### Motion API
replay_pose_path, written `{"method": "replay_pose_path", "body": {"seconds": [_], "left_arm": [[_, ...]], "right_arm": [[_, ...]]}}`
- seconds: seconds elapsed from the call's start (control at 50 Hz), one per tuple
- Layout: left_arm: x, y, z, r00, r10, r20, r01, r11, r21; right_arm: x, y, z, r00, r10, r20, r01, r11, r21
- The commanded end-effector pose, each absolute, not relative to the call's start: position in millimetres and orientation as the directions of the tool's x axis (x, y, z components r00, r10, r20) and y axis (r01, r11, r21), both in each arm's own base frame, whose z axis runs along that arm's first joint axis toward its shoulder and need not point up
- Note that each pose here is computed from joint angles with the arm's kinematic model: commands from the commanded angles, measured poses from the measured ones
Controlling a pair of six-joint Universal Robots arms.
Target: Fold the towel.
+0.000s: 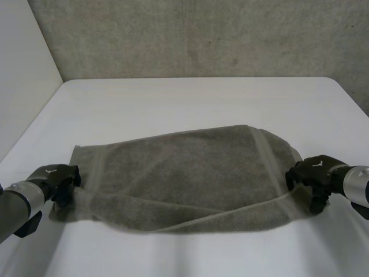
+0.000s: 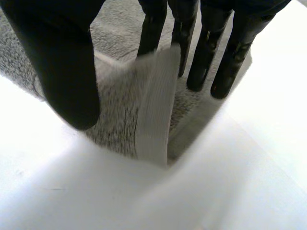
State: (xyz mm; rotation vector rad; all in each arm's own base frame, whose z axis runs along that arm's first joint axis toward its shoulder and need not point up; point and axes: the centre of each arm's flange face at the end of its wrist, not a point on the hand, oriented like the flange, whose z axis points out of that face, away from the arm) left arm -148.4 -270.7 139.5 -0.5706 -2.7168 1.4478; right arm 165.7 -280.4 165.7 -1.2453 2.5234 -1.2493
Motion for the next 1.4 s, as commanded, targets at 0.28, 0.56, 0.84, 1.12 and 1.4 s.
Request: {"method": "replay_pose_path", "body": {"seconds": [0.28,0.56,0.84,1.12,1.4], "left_arm": [[-147.2,-266.6,140.7,-0.935,0.318,-0.158,0.309,0.508,-0.804],[-147.5,-267.2,140.5,-0.935,0.318,-0.159,0.31,0.507,-0.805],[-172.8,-327.8,190.9,-0.92,0.327,-0.215,0.311,0.276,-0.91],[-202.8,-386.8,374.5,-0.973,0.222,0.063,-0.119,-0.248,-0.961],[-195.2,-350.0,272.5,-0.97,0.167,0.175,-0.151,0.147,-0.977]], "right_arm": [[153.5,-277.8,157.6,-0.702,-0.654,0.282,-0.618,0.362,-0.698],[155.2,-302.9,166.0,-0.748,-0.586,0.312,-0.558,0.302,-0.773],[210.5,-368.9,217.3,-0.695,-0.558,0.454,-0.538,-0.015,-0.843],[209.9,-391.2,404.9,-0.936,-0.289,0.202,0.038,-0.653,-0.756],[217.0,-359.4,305.4,-0.81,-0.551,0.201,-0.052,-0.275,-0.96]]}}
